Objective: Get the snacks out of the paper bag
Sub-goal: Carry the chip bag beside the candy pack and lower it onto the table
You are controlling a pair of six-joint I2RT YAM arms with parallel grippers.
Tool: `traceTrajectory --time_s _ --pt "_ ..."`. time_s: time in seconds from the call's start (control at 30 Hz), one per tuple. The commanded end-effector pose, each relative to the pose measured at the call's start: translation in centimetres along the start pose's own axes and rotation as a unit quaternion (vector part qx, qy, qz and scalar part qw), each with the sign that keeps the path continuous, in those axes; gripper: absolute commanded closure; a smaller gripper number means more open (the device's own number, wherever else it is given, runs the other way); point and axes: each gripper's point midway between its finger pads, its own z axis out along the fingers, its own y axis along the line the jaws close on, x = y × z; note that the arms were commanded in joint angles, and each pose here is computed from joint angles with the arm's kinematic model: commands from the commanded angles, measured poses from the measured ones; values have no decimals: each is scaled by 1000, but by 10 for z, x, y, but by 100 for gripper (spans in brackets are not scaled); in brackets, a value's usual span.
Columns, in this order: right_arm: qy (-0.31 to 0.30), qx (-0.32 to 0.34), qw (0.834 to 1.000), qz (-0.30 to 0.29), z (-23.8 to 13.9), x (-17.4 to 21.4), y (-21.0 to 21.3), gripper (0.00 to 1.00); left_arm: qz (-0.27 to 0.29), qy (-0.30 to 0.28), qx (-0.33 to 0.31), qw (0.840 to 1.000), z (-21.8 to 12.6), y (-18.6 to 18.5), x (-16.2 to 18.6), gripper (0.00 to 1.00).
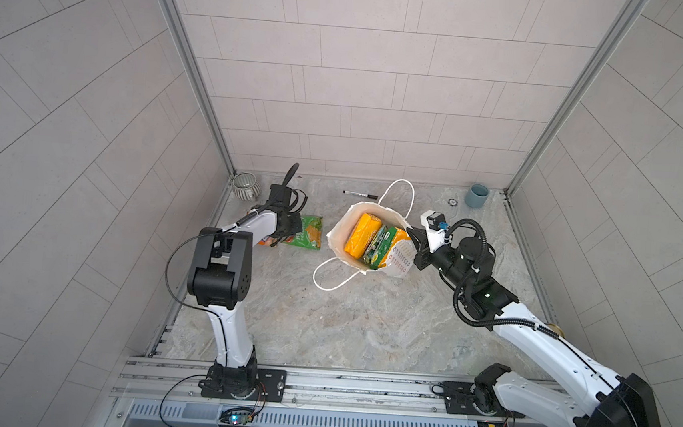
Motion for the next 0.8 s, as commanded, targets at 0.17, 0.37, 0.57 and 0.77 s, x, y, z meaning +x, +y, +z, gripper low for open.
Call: traceTrajectory --time_s 0.17,0.37,0.57,0.77 --pt "-2 17 1000 0 2 -1 -7 100 -18 5 -8 1000 5 12 -2 100" --pt "3 18 1000 -4 3 0 -7 100 -27 7 -17 999 7 23 -2 100" --pt "-4 18 1000 -2 0 -3 -7 100 -37 14 -12 999 7 24 2 100" --pt "-5 17 1000 0 0 -3 -6 100 -36 12 -34 999 3 35 1 100"
